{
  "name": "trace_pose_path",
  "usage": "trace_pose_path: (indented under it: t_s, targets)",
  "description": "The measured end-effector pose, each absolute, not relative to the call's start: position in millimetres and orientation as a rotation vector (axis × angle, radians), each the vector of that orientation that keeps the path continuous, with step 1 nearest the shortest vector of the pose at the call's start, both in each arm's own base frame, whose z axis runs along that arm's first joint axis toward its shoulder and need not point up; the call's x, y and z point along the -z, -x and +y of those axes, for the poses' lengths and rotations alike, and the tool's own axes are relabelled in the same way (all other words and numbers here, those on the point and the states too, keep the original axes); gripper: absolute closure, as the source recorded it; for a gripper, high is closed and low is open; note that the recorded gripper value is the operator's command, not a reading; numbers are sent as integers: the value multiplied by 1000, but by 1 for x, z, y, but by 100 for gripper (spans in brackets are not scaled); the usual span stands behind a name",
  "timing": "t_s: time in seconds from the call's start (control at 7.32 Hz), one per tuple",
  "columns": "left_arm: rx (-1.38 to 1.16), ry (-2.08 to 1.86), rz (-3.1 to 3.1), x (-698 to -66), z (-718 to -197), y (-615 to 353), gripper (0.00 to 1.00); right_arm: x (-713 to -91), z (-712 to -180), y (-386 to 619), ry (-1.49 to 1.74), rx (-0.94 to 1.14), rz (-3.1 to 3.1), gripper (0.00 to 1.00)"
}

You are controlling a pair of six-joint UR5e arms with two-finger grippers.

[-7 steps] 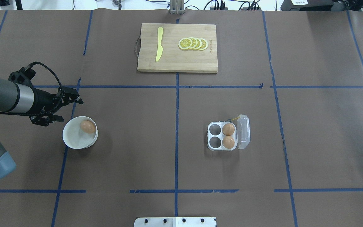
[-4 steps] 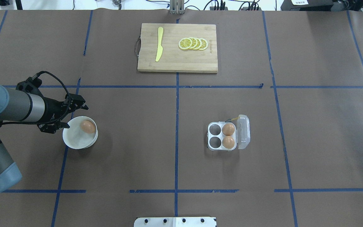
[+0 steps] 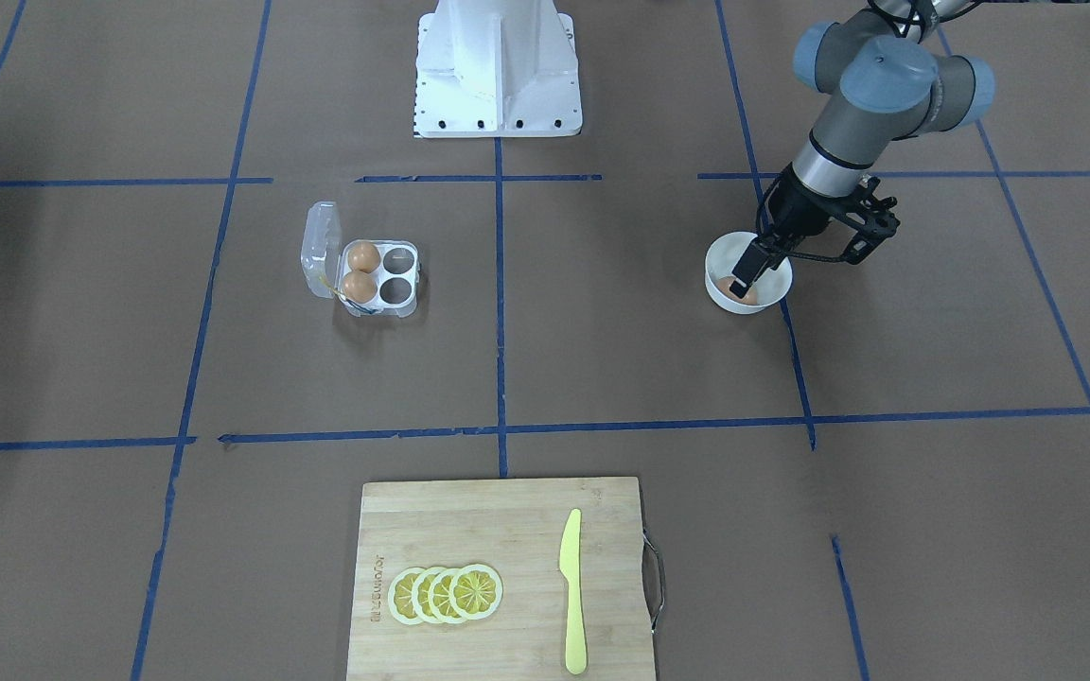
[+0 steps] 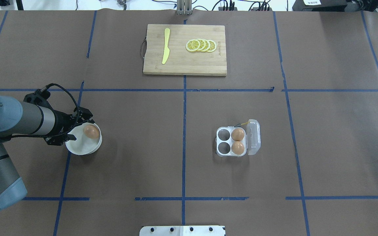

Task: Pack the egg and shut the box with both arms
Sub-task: 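Lower the left gripper into the bowl and close it on the egg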

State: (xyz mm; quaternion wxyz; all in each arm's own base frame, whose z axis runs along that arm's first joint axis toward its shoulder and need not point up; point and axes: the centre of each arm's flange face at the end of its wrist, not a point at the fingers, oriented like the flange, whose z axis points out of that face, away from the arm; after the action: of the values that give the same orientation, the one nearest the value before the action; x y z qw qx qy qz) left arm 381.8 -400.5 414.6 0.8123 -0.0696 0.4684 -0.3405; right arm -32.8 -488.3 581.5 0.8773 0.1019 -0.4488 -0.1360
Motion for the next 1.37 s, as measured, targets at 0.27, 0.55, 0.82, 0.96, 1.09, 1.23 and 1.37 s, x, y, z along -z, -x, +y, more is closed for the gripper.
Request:
trace_pose_path:
  t_s: [0.27, 0.55, 0.82, 0.96, 1.09, 1.23, 1.37]
  targets:
    - [722, 152, 996, -416, -398, -385, 26, -582, -488, 33, -213, 284, -936, 0]
    - [720, 155, 991, -418, -397, -387, 28, -582, -488, 33, -211, 283, -935, 0]
    - [711, 160, 985, -420, -394, -392, 28, -582, -488, 33, -211, 283, -935, 0]
    - [708, 161, 986, -420, -393, -394, 28, -582, -488, 33, -211, 283, -935, 0]
    - [706, 161, 988, -419, -394, -395, 28, -582, -488, 33, -211, 283, -935, 0]
    - [705, 162, 986, -419, -394, -397, 30, -582, -488, 33, -211, 283, -935, 0]
    - [704, 163, 981, -421, -394, -400, 32, -582, -488, 33, -211, 283, -935, 0]
